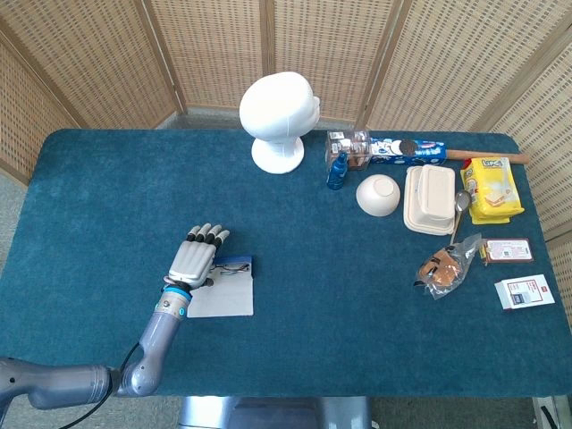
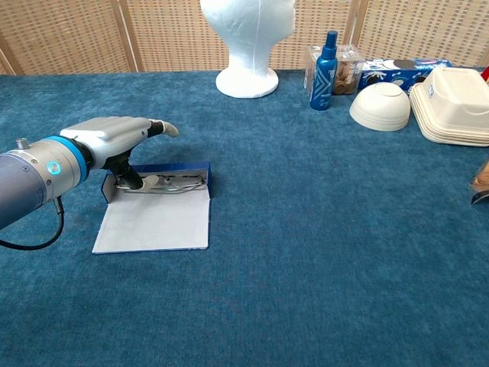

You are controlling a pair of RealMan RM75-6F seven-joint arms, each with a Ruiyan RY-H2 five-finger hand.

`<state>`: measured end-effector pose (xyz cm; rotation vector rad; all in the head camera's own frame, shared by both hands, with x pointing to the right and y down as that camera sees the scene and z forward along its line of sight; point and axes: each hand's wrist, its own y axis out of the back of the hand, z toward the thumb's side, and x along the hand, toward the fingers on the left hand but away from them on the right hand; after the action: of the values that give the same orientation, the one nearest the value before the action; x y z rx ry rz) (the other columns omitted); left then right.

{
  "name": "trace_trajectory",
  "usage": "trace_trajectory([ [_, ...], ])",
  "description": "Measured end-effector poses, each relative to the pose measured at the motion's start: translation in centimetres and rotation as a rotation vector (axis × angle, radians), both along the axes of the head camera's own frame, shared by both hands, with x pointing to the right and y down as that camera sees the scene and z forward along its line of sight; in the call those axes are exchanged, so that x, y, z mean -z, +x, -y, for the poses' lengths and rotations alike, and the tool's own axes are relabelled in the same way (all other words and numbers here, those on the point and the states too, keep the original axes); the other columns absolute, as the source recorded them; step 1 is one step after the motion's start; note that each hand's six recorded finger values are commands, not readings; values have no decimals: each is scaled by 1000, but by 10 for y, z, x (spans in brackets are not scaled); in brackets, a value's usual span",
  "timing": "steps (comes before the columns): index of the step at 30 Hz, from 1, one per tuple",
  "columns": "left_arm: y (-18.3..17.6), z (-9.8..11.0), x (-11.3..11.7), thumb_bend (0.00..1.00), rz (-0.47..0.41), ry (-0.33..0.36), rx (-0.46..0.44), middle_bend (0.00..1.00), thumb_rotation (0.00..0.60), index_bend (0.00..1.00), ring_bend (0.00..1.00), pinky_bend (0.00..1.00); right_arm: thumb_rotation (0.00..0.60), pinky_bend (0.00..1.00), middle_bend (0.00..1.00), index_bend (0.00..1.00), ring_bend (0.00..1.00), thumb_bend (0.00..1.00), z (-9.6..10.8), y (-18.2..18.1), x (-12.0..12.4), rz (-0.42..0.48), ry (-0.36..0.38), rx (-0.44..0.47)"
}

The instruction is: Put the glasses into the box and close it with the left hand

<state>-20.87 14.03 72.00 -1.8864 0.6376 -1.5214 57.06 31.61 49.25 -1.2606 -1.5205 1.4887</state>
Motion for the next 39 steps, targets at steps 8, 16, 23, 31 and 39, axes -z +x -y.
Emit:
trace_trajectory([
  [8, 0, -3, -1, 383, -1, -20, -9, 87, 600, 94, 0, 61, 572, 282, 165, 47, 126, 391, 1, -1, 1, -1, 0, 4],
  [16, 1, -4, 4, 384, -37, -39, -8, 90, 600, 98, 0, 67, 572, 282, 166, 47, 127, 392, 2, -3, 0, -2, -1, 8],
  [23, -1, -5, 12, 383, -83, -85, -13, 102, 600, 107, 13, 65, 577, 282, 165, 47, 126, 392, 3, -5, -1, -4, -5, 13],
  [31, 3, -9, 19, 384, -133, -133, -37, 126, 600, 130, 56, 97, 580, 282, 166, 47, 127, 393, 3, -7, -2, -1, -5, 19],
  [39, 13, -12, 16, 384, -128, -174, -96, 138, 600, 137, 70, 120, 581, 282, 166, 47, 126, 393, 0, -5, 1, -7, 0, 10],
])
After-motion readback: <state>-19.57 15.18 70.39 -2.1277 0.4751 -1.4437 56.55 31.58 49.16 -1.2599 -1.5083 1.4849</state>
